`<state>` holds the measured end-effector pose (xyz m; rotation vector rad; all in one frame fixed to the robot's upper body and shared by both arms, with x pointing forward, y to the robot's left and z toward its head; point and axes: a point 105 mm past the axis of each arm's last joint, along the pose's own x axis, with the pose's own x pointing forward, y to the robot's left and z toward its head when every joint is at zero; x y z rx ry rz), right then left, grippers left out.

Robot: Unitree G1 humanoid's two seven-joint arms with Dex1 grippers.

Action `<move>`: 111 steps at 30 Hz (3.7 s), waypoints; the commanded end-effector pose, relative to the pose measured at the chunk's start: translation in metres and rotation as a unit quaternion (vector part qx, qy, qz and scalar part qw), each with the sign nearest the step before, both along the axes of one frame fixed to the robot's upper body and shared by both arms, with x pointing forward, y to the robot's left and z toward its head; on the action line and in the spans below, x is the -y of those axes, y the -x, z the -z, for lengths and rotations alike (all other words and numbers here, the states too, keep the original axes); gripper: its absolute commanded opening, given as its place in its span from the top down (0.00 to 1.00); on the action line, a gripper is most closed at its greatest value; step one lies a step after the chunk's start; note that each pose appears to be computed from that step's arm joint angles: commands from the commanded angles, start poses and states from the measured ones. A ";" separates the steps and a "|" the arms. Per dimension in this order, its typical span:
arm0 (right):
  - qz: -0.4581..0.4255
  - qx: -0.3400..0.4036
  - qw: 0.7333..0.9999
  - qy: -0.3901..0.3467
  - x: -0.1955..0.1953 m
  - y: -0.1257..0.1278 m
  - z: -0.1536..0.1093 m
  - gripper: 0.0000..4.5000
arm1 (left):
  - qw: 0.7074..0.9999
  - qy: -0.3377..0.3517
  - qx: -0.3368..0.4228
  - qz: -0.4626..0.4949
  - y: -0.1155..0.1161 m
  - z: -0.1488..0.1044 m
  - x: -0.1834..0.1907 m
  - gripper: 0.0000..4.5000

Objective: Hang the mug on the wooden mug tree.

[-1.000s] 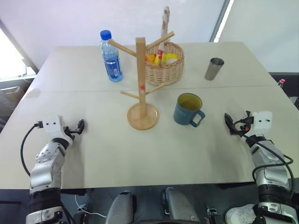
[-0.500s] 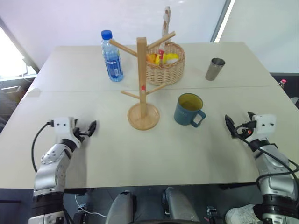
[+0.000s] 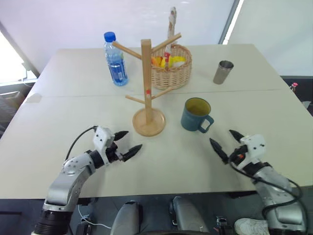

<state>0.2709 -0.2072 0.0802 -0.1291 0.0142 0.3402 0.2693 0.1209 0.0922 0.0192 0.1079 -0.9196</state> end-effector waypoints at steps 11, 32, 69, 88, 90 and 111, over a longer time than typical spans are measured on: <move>0.100 0.074 0.992 0.005 -0.003 -0.021 -0.017 0.01 | 0.994 0.023 0.051 0.090 0.016 -0.026 0.041 0.00; 0.115 0.052 0.992 -0.021 -0.009 -0.042 -0.007 0.31 | 0.994 0.009 0.057 0.092 0.017 -0.023 0.043 0.00; -0.200 0.216 0.923 0.249 -0.166 -0.006 -0.177 0.99 | 0.989 -0.022 0.132 -0.064 -0.025 -0.043 -0.057 0.00; -0.199 0.161 0.925 0.280 -0.178 -0.023 -0.169 0.99 | 0.985 0.063 0.160 -0.021 -0.007 -0.089 -0.057 0.00; -0.197 0.157 0.925 0.284 -0.178 -0.026 -0.168 0.99 | 0.984 0.070 0.161 -0.021 -0.006 -0.093 -0.061 0.00; -0.172 0.124 0.935 0.284 -0.180 -0.037 -0.159 0.93 | 0.985 0.094 0.144 -0.008 0.000 -0.102 -0.057 0.00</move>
